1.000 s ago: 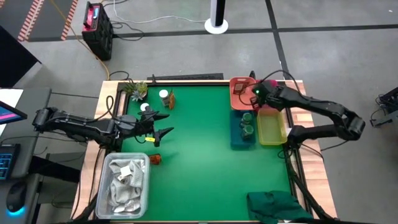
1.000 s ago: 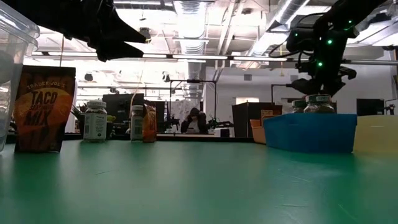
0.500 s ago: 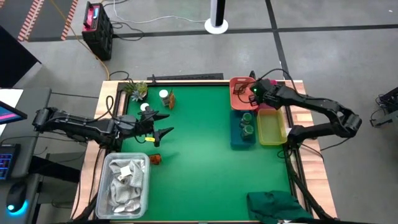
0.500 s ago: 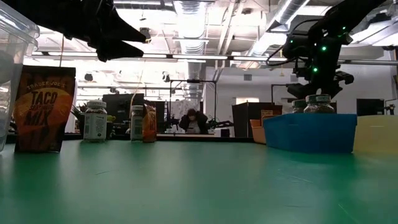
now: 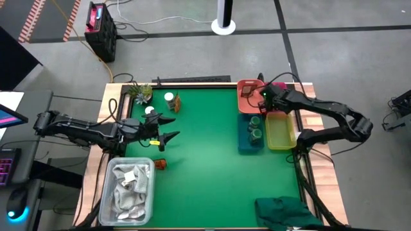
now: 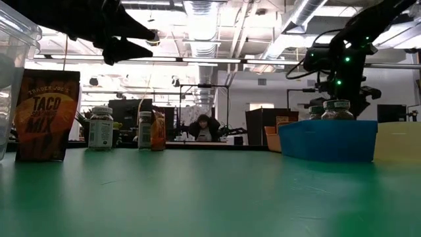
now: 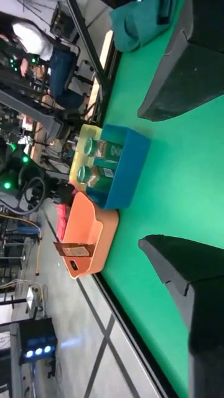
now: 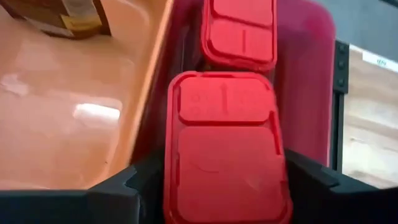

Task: Sort spices by type
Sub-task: Put the red seasoning bottle into the red bin

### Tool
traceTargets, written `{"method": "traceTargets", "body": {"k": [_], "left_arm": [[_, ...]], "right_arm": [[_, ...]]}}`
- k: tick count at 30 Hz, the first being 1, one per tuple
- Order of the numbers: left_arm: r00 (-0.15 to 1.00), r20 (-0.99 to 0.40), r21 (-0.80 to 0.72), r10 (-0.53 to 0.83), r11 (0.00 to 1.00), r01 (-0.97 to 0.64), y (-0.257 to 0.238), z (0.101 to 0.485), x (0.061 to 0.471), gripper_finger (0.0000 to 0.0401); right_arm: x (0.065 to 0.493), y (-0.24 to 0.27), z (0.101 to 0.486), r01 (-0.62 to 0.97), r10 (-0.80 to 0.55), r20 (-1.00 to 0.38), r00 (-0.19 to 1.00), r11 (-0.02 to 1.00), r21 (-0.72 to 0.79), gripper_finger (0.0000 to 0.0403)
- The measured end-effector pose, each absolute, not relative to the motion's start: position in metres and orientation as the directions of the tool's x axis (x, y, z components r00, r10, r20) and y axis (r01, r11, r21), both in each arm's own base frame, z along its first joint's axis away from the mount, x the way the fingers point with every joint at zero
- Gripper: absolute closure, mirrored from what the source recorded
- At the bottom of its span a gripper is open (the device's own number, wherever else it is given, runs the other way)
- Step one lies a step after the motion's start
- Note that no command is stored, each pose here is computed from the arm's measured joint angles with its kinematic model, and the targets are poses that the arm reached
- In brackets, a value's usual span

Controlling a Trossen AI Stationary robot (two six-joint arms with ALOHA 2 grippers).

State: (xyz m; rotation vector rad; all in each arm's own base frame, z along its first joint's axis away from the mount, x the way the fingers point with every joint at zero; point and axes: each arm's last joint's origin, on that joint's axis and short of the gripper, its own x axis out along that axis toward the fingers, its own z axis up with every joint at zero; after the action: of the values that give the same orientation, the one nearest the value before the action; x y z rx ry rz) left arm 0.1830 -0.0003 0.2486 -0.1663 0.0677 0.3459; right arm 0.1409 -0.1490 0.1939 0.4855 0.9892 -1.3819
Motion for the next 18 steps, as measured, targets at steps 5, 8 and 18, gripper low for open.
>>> {"method": "traceTargets", "body": {"k": [5, 8, 18], "left_arm": [[0.941, -0.093, -0.143, 0.325, 0.931, -0.335, -0.001, 0.249, 0.183, 0.0099], [0.943, -0.075, -0.120, 0.325, 0.936, -0.332, -0.001, 0.251, 0.183, 0.0099], [0.944, 0.044, 0.045, 0.328, 0.943, -0.330, 0.000, 0.263, 0.183, 0.0099]], "right_arm": [[0.141, -0.150, 0.193, 0.949, -0.586, -0.804, -0.101, 0.185, -0.254, 0.0134], [0.141, -0.151, 0.194, 0.948, -0.595, -0.799, -0.091, 0.194, -0.252, 0.0133], [0.144, -0.150, 0.195, 0.938, -0.601, -0.795, -0.076, 0.227, -0.262, 0.0132]]}}
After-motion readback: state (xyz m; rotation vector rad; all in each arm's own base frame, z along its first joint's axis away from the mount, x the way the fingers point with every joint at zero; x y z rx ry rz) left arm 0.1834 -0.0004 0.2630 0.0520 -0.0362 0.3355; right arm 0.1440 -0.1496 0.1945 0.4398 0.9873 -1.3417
